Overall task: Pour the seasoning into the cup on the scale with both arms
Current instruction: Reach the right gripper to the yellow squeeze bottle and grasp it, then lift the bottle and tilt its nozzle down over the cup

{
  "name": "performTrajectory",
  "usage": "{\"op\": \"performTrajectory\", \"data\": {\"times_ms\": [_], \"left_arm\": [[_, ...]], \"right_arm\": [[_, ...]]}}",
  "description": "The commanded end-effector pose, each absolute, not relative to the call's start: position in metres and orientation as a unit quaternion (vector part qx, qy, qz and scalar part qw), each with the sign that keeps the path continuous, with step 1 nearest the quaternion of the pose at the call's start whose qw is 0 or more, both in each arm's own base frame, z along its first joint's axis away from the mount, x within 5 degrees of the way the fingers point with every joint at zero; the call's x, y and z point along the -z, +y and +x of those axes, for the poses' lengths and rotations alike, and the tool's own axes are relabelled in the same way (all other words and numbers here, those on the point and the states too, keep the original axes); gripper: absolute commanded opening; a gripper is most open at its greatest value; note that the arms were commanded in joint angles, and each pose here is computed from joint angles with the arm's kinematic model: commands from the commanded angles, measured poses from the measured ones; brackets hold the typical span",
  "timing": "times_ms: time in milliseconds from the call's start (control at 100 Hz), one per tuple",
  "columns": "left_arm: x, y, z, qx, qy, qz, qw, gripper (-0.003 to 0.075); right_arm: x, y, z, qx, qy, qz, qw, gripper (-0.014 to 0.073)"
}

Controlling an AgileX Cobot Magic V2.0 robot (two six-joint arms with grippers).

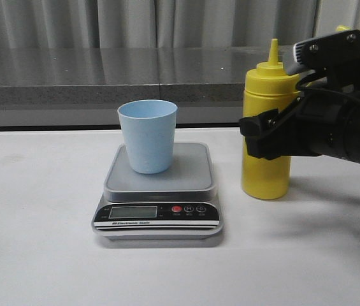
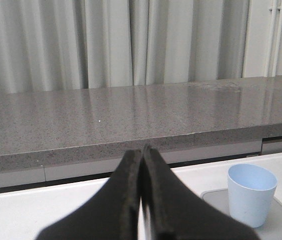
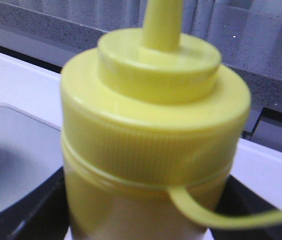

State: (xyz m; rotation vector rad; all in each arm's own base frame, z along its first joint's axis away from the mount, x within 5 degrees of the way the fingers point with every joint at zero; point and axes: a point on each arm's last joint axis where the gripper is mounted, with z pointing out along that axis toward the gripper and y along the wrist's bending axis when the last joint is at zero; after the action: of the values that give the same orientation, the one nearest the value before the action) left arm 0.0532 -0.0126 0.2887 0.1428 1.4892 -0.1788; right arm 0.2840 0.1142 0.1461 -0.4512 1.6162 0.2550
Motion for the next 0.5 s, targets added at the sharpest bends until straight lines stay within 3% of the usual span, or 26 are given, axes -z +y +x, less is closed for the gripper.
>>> {"op": "performTrajectory", "data": {"times_ms": [0, 250, 490], "left_arm": [[-0.303, -0.011, 0.052, 0.085, 0.644, 0.05, 0.758, -0.002], [-0.303, -0.011, 0.052, 0.085, 0.644, 0.05, 0.758, -0.002], [-0.303, -0.011, 0.052, 0.085, 0.644, 0.05, 0.758, -0.002]], "right_arm": [[-0.177, 0.116, 0.286, -0.125, 0.637, -0.193, 0.736, 0.0258], [-0.198, 0.127, 0.284, -0.102, 0.634, -0.3, 0.706, 0.0258], [-0.227, 0.129, 0.297, -0.034, 0.681, -0.369, 0.631, 0.0258]]}}
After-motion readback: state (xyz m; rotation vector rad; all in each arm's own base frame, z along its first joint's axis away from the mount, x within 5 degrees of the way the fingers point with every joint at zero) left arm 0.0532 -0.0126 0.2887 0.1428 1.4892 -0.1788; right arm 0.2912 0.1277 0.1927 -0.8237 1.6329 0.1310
